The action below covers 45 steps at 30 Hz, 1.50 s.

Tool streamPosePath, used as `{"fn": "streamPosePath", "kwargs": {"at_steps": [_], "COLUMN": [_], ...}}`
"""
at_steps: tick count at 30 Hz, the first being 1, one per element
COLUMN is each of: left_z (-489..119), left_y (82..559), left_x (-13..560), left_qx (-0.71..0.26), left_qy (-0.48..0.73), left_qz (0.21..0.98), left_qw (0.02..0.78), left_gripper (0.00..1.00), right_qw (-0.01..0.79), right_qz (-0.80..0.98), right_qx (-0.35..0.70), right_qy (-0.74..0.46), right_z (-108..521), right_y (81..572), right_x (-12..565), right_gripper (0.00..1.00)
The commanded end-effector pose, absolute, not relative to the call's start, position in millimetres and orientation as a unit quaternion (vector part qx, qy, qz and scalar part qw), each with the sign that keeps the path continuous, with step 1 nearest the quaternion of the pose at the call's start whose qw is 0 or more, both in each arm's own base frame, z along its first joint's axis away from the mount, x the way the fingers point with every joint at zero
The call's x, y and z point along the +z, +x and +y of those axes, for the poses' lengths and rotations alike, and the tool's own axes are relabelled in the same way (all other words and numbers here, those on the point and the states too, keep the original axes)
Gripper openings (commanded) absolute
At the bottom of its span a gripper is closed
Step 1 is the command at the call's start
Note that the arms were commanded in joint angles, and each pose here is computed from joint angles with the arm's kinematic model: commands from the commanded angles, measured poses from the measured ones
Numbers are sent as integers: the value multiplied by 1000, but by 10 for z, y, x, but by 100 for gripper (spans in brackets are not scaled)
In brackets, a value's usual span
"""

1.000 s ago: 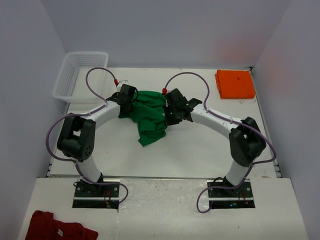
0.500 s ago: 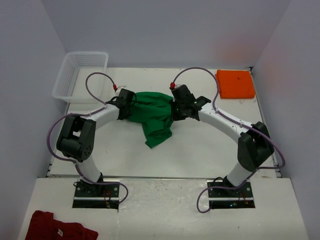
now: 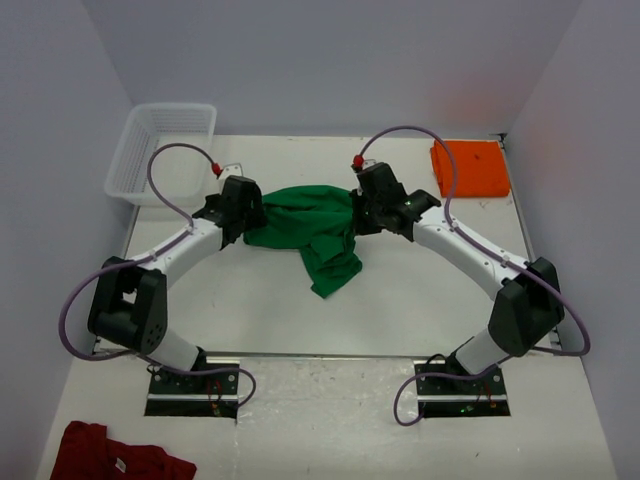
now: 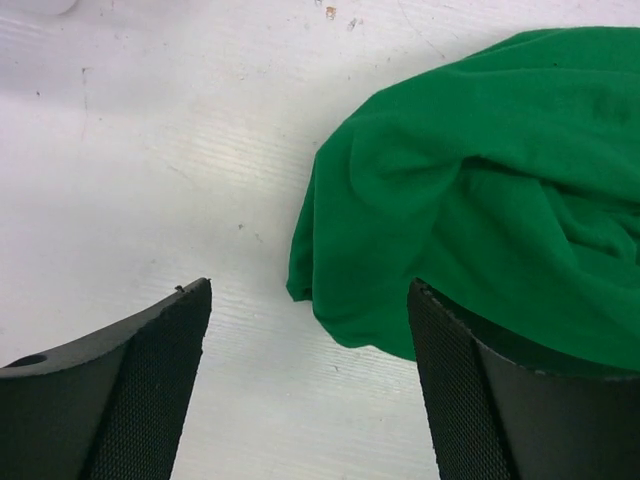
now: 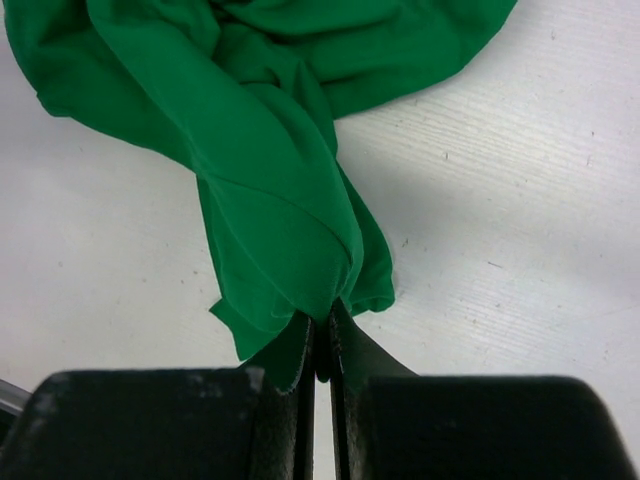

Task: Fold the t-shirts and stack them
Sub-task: Flatten out the tshirt

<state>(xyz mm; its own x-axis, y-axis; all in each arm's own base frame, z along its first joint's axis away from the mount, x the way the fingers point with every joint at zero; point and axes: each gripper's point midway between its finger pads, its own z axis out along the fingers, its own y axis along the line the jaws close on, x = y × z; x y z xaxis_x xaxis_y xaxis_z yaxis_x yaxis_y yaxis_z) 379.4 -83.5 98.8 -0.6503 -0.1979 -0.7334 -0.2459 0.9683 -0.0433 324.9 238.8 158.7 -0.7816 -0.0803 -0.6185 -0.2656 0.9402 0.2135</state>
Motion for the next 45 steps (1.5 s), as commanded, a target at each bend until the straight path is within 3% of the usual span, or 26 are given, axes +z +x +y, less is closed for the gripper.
{"fn": "streamPosePath", "kwargs": {"at_steps": [1,10,13,15,16,25,34,45], "left_z": [-880,-1030,-1056,-1059,-1041,-880,-792,-841], "left_y": [3959,4221,4316,4334,4331,4133,3597,2732], "left_x": [1025,802,715,727,743,1355,3171,4346], "left_qx": [14,0,4,5,9,12,-52,-152], "left_qy": [-123,-109,-103,-103,-104,-121,-103,-8], "left_qz": [901,907,911,911,911,884,797,708], "left_qw": [416,407,399,399,399,451,592,690], "left_gripper": [79,61,46,8,0,0,0,0], "right_qw": [343,343,342,344,349,389,467,579], "right_qz": [922,921,922,922,922,915,881,805], "right_qx": [152,156,154,149,145,93,45,98], "right_qy": [-96,-98,-96,-93,-91,-56,-49,-81], "right_z": [2350,2320,2309,2279,2257,1934,1563,1336], "right_y": [3241,3193,3174,3173,3179,3232,3211,2799], "right_x": [1818,1857,1843,1843,1859,2131,2927,4139], "right_gripper": [0,0,0,0,0,0,0,0]}}
